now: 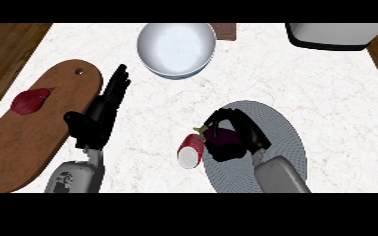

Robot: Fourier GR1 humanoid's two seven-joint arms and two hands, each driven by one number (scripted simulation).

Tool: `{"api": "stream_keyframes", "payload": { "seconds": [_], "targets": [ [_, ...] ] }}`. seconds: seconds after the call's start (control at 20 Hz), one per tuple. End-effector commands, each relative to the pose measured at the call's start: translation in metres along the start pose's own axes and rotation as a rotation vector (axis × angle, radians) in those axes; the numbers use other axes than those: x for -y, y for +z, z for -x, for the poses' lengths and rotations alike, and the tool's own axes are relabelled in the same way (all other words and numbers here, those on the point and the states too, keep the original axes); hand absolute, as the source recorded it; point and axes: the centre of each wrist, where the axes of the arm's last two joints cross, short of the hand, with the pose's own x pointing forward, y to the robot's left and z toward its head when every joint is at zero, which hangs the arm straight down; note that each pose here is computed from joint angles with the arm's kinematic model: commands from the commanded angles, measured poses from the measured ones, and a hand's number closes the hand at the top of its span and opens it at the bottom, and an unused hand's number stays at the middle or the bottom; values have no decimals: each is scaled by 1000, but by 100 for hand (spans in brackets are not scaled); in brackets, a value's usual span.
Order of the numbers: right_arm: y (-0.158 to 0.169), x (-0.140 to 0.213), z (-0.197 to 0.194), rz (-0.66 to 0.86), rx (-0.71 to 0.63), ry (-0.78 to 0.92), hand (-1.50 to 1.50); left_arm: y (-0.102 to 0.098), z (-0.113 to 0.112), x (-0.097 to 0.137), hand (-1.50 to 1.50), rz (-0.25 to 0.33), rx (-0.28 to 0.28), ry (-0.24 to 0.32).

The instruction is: Pick the eggplant from the placemat and place it in the bowl

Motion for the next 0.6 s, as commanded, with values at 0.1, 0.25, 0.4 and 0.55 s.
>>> {"api": "stream_keyframes", "payload": {
  "seconds": [0.1, 0.25, 0.4, 0.55],
  "targets": [
    [-13, -60, -81, -583, 455, 181, 150, -8, -6, 8, 0, 18, 14, -5],
    [-13, -54, -92, -665, 637, 111, 150, -1, 12, 2, 0, -32, -6, -1],
    [-4, -28, -107, -662, 777, 37, 150, 8, 12, -6, 0, -70, -11, 2],
    [7, -26, -123, -565, 905, 38, 150, -10, 6, -17, 0, -68, -9, -6]
  ]
}}
